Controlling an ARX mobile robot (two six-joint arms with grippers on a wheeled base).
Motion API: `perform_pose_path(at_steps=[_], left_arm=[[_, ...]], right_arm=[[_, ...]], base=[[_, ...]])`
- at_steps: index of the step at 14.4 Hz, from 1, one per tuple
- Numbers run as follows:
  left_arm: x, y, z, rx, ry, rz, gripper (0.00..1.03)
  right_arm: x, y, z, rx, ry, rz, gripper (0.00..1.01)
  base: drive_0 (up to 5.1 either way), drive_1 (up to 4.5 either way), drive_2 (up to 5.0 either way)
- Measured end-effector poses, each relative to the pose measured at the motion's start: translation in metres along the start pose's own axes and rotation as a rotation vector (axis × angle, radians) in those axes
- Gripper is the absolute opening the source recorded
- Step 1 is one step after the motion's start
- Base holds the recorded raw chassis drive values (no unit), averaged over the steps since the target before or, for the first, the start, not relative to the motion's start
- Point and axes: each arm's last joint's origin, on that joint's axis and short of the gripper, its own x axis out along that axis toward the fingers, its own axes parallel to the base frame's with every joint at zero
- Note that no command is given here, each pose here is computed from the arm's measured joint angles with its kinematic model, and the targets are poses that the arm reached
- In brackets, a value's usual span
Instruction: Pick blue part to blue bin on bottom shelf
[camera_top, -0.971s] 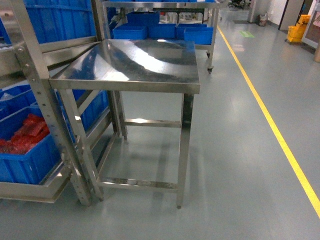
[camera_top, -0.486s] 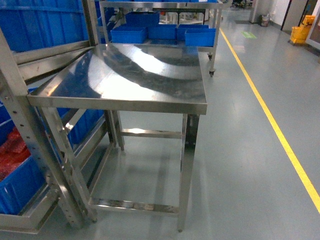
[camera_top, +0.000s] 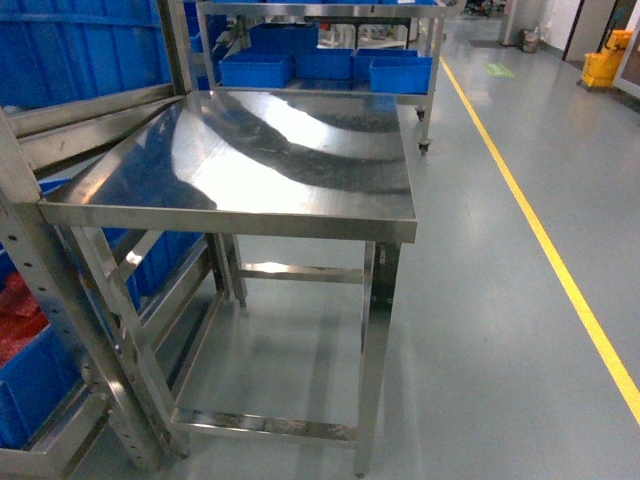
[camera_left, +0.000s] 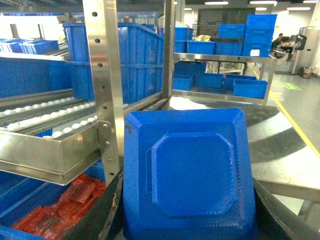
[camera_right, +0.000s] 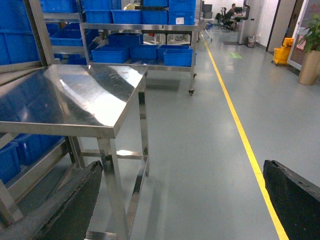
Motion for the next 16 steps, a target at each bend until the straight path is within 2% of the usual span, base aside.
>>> perform_pose_path(at_steps=[9, 16], left_arm=[[0.0, 0.0, -0.0001, 0.0, 0.001, 0.0, 0.44], [-0.0002, 0.0004, 0.0005, -0.001, -0.004, 0.005, 0.44]], right_arm=[[0.0, 0.0, 0.0, 0.0, 0.0, 0.0, 0.98], [0.0, 0.0, 0.0, 0.0, 0.0, 0.0, 0.98]], base=[[0.0, 0.04, 0.0], [0.9, 0.9, 0.9]])
